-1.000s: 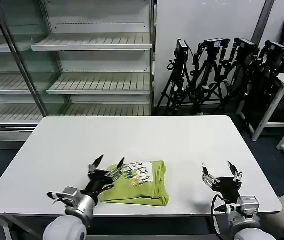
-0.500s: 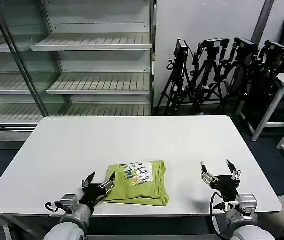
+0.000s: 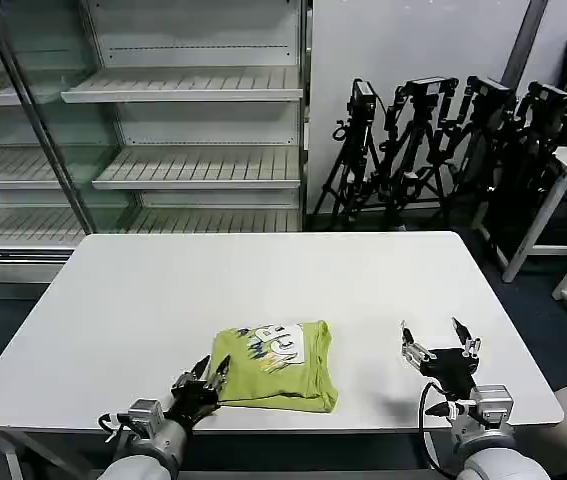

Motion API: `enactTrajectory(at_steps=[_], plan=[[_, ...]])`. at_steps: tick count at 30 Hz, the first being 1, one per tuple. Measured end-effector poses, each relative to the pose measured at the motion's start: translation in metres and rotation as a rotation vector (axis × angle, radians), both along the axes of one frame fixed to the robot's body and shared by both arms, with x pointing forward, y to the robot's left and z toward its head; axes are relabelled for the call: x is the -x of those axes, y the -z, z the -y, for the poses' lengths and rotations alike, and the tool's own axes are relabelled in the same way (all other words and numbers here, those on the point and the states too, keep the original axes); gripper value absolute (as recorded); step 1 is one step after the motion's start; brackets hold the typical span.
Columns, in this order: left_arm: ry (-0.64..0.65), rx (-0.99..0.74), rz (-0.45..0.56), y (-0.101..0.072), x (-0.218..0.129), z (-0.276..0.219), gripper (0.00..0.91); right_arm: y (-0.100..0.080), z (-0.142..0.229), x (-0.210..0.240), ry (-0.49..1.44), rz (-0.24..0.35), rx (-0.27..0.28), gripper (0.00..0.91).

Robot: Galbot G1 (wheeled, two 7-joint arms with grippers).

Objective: Fold and organize the clothes.

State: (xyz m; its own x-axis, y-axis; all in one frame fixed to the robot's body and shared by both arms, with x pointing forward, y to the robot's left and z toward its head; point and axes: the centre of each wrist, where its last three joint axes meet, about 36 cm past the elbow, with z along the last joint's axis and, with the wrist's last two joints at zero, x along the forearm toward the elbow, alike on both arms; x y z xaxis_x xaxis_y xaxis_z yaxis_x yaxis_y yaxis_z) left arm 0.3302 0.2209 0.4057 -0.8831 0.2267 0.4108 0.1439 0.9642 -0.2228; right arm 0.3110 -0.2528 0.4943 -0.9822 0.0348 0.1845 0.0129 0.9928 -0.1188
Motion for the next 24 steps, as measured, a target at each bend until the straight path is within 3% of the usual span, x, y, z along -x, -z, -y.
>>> enactTrajectory(at_steps=[8,14,19,24], plan=[[0.010,0.025,0.018,0.002,0.004,0.003,0.010,0.002,-0.002,-0.002,-0.003,0.002,-0.008,0.907],[-0.018,0.008,0.070,-0.012,0.002,-0.006,0.010,0.001,-0.001,-0.002,-0.005,0.006,-0.003,0.907],[-0.070,-0.024,0.122,-0.025,-0.001,-0.028,0.010,-0.002,-0.002,-0.002,-0.011,0.015,-0.002,0.907],[-0.153,-0.064,0.128,-0.022,0.004,-0.063,0.010,-0.002,-0.005,-0.003,-0.016,0.019,-0.005,0.907]])
